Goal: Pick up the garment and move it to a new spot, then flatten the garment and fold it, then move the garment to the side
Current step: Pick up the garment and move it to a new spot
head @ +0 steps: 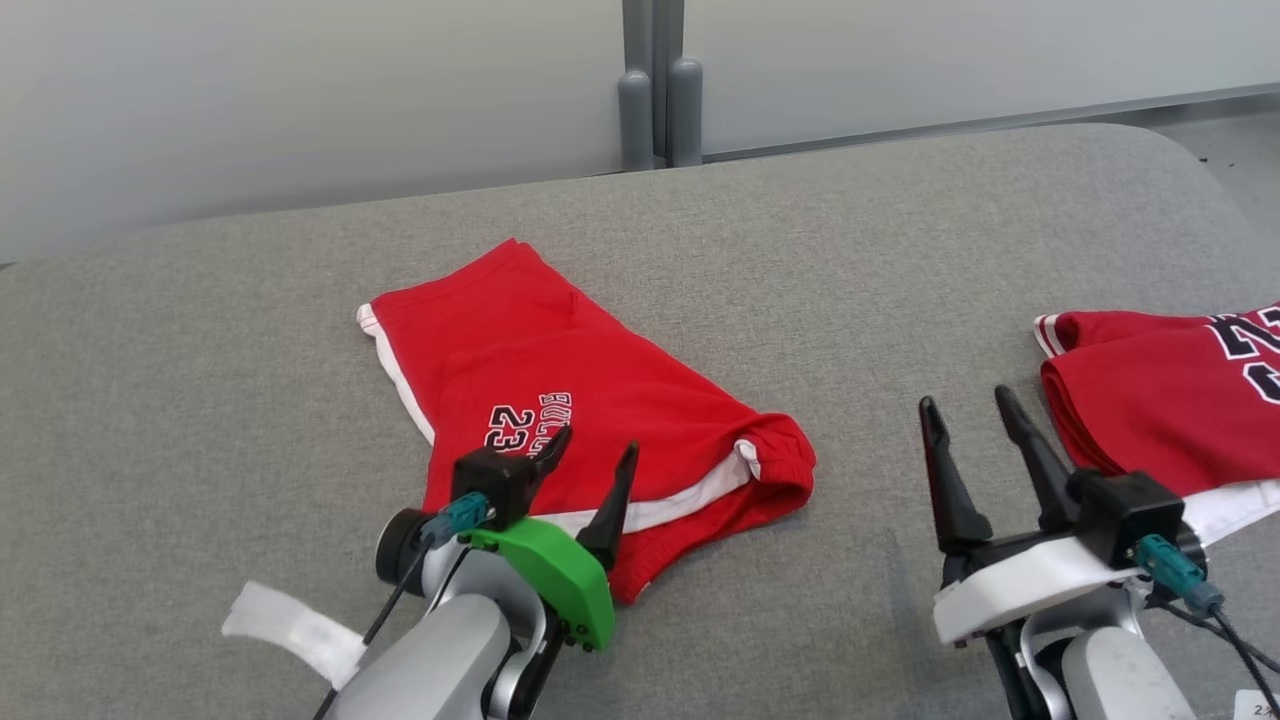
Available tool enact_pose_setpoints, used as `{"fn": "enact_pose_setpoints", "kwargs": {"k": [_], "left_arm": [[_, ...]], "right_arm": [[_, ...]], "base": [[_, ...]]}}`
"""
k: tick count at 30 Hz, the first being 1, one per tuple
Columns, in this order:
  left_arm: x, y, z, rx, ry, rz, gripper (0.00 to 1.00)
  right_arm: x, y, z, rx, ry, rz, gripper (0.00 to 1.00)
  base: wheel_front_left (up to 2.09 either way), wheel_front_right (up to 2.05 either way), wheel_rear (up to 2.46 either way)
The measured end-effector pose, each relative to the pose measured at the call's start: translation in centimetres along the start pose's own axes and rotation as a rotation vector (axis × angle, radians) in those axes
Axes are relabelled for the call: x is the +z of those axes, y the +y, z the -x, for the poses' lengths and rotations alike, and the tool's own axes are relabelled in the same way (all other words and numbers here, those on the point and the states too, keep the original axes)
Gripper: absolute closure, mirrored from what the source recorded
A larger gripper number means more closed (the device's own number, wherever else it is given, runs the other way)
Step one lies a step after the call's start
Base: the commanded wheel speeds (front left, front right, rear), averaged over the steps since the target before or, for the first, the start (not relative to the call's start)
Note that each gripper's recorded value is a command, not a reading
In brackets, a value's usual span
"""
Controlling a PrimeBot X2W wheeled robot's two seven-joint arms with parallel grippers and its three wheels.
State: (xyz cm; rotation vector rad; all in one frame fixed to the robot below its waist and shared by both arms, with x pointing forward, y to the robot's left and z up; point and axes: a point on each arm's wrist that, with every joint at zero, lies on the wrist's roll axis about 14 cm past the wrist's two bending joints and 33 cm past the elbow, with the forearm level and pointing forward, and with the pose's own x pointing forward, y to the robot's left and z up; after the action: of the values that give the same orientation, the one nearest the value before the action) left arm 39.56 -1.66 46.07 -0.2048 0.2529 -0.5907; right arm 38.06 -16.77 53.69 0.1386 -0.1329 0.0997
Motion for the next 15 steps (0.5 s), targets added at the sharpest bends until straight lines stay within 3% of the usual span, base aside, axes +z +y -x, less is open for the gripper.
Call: {"fn": "enact_pose_setpoints", "kwargs": {"k": [15], "left_arm": [[3.3, 6.7, 8.3, 0.297, -0.207, 0.02, 0.0]], "right_arm": [[-6.7, 7.6, 2.0, 0.206, 0.213, -0.106, 0.0]], "base": [[0.0, 0.0, 0.0]]}}
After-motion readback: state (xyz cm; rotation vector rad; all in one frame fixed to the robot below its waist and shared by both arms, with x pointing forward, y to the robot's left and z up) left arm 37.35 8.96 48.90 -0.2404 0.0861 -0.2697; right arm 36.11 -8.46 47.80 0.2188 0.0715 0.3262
